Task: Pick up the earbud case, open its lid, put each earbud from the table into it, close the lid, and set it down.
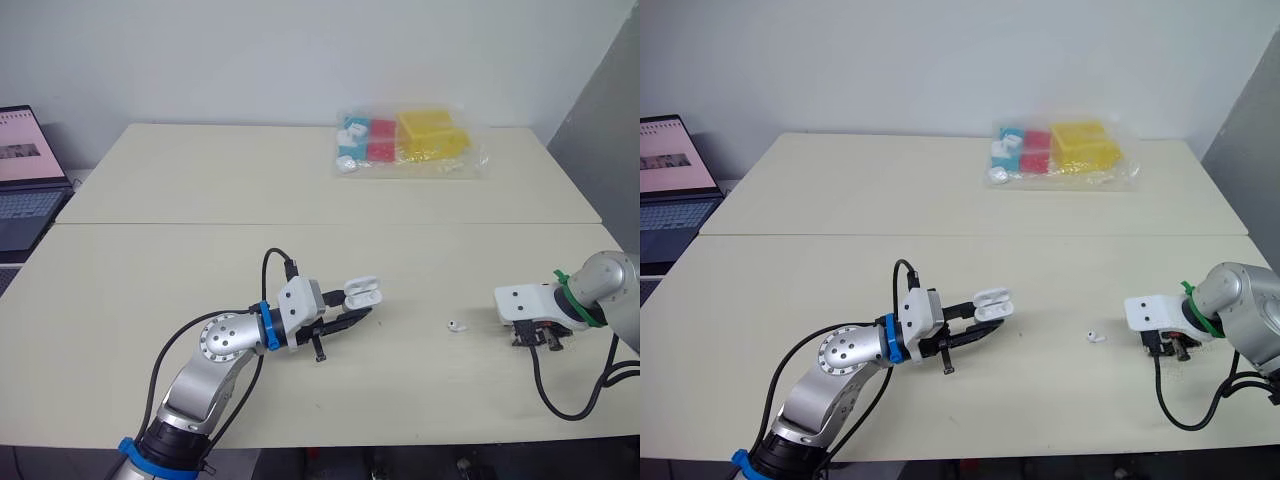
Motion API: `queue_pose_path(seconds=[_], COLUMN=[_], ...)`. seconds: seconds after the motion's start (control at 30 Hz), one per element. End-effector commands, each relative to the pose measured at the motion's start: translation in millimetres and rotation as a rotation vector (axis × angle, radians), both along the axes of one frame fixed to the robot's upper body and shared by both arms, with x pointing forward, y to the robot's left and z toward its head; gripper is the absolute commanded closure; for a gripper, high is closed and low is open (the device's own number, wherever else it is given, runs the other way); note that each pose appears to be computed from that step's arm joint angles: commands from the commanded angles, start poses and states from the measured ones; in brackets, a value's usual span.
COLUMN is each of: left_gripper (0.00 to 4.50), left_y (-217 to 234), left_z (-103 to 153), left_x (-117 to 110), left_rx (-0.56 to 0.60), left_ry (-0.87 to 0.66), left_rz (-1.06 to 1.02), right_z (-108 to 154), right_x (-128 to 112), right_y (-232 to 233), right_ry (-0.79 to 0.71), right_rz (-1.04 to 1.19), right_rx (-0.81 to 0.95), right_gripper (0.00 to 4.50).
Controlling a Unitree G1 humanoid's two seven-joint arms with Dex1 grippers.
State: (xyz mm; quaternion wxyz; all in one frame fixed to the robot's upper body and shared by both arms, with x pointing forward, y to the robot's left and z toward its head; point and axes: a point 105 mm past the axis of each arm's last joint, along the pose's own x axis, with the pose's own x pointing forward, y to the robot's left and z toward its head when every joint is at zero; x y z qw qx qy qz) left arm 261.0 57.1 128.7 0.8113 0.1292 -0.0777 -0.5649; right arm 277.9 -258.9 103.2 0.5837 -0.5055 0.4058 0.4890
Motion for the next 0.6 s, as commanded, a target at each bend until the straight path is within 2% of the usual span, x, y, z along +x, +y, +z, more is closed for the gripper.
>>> queue_pose_path(seconds=[0.03,0.33,0.6], left_gripper=[3.67,3.67,3.67], left_y=[-4.0,-3.8,-1.0], left_z=[9.3,10.1,14.9], left_x=[-4.5,-3.7,1.3], left_rx=[-0.015,-0.018,-0.076], left_ry=[-0.044,-0.048,-0.016], left_rz=[-0.017,-0.012,0.02], right_z=[5.7,13.9,66.1], right_x=[1.5,3.5,2.4], right_y=[-2.5,0.7,39.5], right_ry=[-0.02,-0.046,-0.153], right_rz=[0.011,0.029,0.032], right_rx=[-0.026,-0.005,0.273], right_gripper=[4.13,4.13,4.13])
